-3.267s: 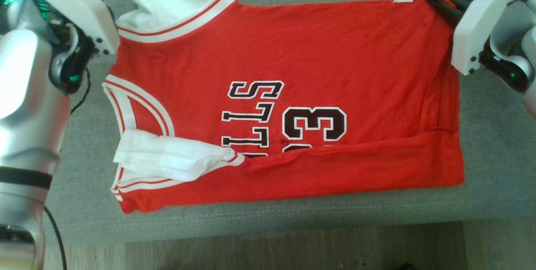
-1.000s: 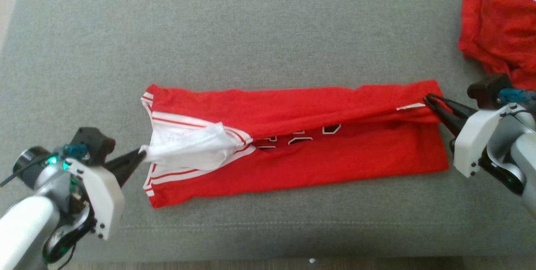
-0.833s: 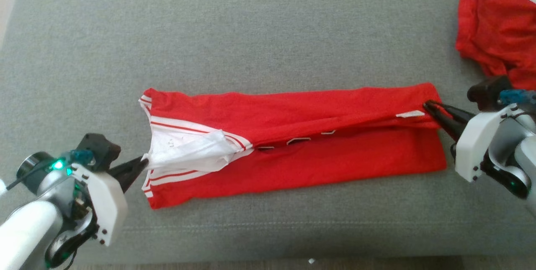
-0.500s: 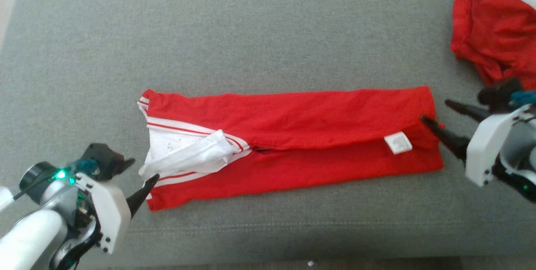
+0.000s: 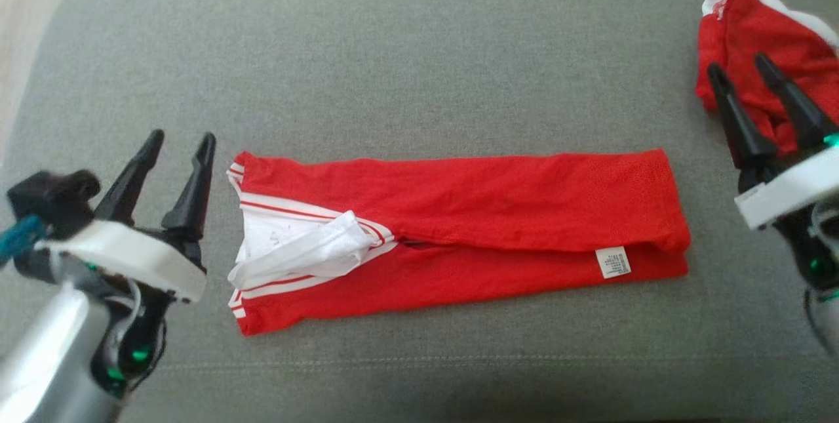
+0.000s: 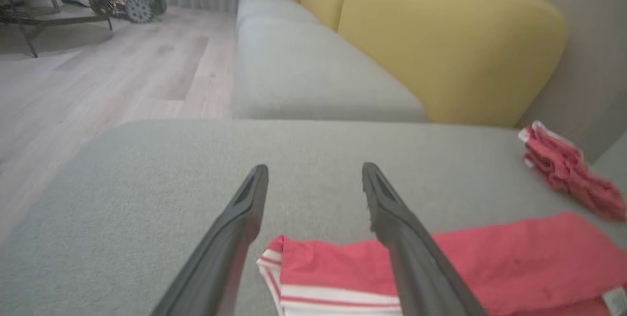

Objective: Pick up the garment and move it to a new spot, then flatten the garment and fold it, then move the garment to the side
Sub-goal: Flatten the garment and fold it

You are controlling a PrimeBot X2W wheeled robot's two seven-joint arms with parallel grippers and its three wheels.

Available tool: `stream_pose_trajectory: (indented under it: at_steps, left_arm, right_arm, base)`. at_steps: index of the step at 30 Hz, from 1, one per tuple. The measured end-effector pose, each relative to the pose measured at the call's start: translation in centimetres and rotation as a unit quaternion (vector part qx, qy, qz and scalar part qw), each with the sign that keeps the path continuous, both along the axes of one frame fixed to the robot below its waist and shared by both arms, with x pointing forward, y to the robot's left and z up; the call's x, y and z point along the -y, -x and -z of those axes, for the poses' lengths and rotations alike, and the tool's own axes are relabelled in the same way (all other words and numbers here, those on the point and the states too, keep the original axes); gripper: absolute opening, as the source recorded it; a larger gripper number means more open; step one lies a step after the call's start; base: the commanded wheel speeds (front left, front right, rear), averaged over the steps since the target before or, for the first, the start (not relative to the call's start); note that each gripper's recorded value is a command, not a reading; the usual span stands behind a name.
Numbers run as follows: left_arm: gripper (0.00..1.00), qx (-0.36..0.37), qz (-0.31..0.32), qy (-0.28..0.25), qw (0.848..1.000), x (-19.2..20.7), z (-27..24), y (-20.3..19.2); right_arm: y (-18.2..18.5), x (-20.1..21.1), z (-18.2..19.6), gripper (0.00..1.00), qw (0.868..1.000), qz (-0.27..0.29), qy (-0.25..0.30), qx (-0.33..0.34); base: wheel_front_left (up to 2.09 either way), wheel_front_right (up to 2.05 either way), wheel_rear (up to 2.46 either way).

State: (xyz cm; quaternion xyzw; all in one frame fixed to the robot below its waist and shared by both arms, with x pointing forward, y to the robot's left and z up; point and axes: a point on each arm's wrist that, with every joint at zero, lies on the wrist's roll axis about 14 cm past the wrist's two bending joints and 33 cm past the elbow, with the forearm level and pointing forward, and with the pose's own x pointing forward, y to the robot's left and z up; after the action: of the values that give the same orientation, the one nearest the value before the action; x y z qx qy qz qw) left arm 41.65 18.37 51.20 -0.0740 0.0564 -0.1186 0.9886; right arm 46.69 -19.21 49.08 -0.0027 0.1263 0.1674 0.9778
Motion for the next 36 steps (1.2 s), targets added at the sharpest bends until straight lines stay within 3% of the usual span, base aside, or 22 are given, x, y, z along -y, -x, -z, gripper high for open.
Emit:
stream_pose_trajectory:
  at_steps: [3,8,15,21,31,36]
  left_arm:
    - [1.00,0.045,-0.044,0.038,0.997,-0.4,-1.3,0.2]
    - [1.00,0.053,-0.084,0.106,0.989,0.3,-1.0,1.1]
    - [1.00,0.096,-0.101,0.130,0.982,1.3,-2.1,2.1]
    - [1.00,0.087,-0.088,0.063,0.990,1.9,-0.1,3.6]
    - [1.00,0.080,-0.107,0.057,0.989,0.6,0.9,3.8]
    - [1.00,0.074,-0.107,0.050,0.990,0.6,1.4,3.4]
  right_arm:
    - [0.6,-0.7,-0.8,1.00,0.999,0.016,-0.029,0.040]
    - [2.1,-2.3,-1.1,1.00,0.994,0.038,-0.065,0.080]
    - [4.2,-3.1,-0.1,1.00,0.991,0.063,-0.068,0.093]
    - [5.9,-4.1,1.5,1.00,0.994,0.064,-0.044,0.082]
    - [5.7,-4.4,2.3,1.00,0.994,0.072,-0.045,0.070]
    - [6.1,-3.6,6.2,1.00,0.993,0.103,-0.051,-0.010]
  base:
    - [0.00,0.00,0.00]
    - [0.00,0.00,0.00]
    - [0.00,0.00,0.00]
    - [0.00,0.00,0.00]
    - [0.00,0.00,0.00]
    - [0.00,0.00,0.00]
